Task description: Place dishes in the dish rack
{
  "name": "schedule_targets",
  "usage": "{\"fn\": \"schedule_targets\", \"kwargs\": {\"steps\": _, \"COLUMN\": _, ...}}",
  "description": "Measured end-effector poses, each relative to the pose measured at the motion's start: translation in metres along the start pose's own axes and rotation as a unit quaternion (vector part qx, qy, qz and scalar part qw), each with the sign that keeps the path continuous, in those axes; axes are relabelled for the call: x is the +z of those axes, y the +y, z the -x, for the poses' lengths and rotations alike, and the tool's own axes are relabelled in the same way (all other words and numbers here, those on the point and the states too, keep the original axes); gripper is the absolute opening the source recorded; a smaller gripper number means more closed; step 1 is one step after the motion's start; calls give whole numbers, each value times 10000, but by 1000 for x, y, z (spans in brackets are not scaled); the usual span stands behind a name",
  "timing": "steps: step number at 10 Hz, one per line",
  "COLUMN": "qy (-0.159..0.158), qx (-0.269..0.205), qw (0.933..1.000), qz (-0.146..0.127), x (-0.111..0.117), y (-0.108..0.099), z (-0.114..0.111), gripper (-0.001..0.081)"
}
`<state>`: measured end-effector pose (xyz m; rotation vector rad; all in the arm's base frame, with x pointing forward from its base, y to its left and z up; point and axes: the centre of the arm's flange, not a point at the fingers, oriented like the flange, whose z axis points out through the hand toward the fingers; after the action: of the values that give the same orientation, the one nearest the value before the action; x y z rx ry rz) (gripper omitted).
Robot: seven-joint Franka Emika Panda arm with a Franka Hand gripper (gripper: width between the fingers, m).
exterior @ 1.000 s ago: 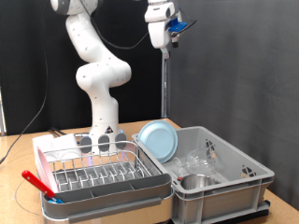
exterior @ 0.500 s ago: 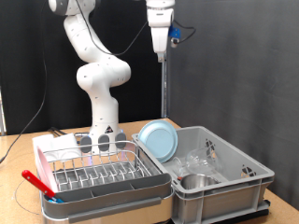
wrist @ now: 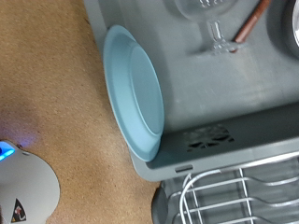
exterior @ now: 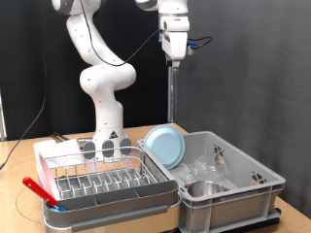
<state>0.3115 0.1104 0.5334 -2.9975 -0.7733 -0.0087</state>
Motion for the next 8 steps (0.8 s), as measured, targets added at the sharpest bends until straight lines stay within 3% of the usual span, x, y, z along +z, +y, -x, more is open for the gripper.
{"fn": "schedule_targets", "kwargs": {"steps": 2, "qy": 39, "qx": -45, "qw": 10000, "qz": -61, "x": -2, "y": -1, "z": 2, "gripper": 811}}
{"fn": "schedule_targets", "kwargs": {"steps": 3, "qy": 80, "qx": -253, "qw": 9996, "qz": -31, "x": -2, "y": -2, "z": 2, "gripper": 811}}
{"fn": "schedule_targets", "kwargs": {"steps": 4, "qy": 168, "qx": -768, "qw": 9969, "qz": 8, "x": -3, "y": -2, "z": 3, "gripper": 811}}
{"fn": "schedule_targets", "kwargs": {"steps": 6, "qy": 173, "qx": -1496, "qw": 9886, "qz": -32, "x": -3, "y": -5, "z": 18, "gripper": 811}}
{"fn": "schedule_targets", "kwargs": {"steps": 8, "qy": 5, "qx": -1549, "qw": 9878, "qz": -133, "x": 1, "y": -7, "z": 36, "gripper": 811}}
